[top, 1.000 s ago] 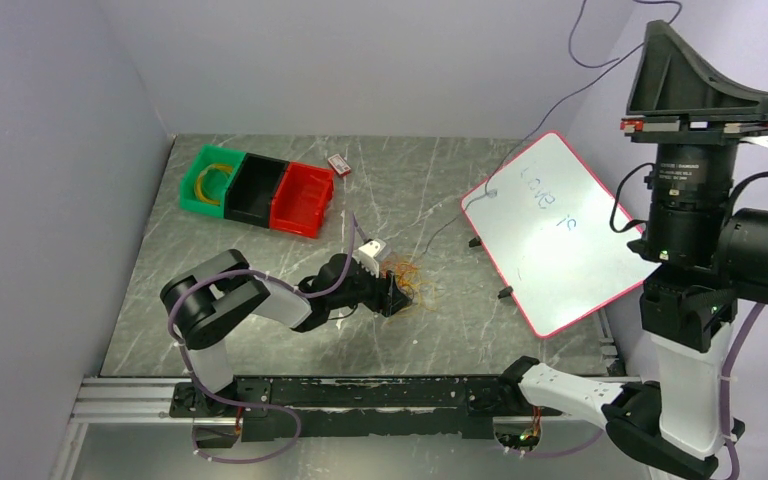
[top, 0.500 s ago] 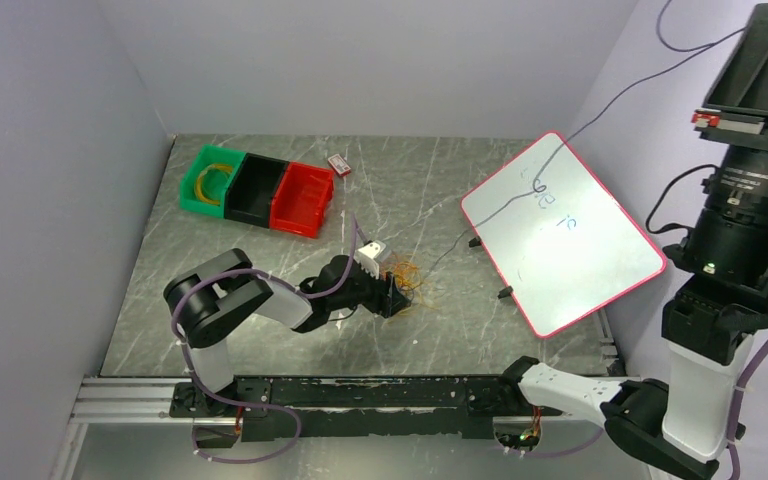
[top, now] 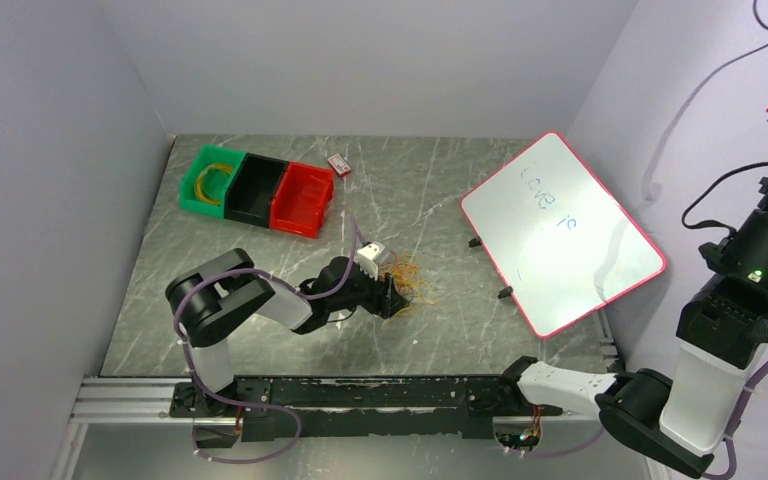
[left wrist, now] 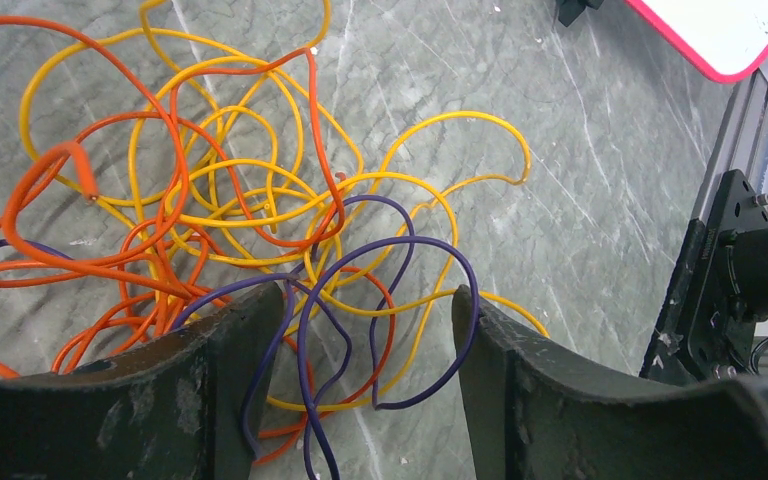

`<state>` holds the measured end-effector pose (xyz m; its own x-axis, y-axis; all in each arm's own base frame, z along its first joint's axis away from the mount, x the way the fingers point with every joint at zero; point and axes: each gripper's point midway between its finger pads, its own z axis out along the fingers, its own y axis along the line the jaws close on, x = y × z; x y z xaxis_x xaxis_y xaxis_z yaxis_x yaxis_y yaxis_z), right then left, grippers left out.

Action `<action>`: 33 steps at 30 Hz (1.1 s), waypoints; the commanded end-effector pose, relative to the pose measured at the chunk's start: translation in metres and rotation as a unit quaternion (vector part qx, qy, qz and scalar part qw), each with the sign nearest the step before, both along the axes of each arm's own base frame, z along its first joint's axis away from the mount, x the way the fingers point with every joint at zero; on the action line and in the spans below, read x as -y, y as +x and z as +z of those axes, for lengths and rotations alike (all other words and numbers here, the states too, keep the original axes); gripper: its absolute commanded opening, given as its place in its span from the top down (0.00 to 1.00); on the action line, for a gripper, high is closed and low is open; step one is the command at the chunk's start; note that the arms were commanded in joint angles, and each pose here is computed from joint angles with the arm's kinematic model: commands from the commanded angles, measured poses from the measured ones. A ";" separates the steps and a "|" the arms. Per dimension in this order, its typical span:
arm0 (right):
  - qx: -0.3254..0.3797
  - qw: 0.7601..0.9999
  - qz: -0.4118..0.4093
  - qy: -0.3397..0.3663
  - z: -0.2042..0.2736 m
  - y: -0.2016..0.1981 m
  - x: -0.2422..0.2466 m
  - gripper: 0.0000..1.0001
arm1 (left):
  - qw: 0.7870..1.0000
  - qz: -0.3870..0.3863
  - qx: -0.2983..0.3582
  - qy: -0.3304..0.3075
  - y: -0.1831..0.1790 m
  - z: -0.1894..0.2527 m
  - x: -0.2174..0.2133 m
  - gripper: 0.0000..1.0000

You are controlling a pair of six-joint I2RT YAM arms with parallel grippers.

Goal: Untangle the cables

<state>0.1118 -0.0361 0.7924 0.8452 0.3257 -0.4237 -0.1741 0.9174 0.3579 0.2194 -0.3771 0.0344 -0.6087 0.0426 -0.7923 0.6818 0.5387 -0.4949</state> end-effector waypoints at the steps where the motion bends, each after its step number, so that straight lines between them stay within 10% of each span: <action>1: 0.004 1.000 -0.015 0.004 0.006 -0.005 0.008 1.00 | 1.000 0.007 -0.007 0.013 -0.004 -0.013 -0.005 0.32; 33: -0.171 0.972 0.129 -0.096 -0.095 0.144 -0.146 1.00 | 0.971 0.085 0.201 -0.098 0.002 0.284 -0.064 0.07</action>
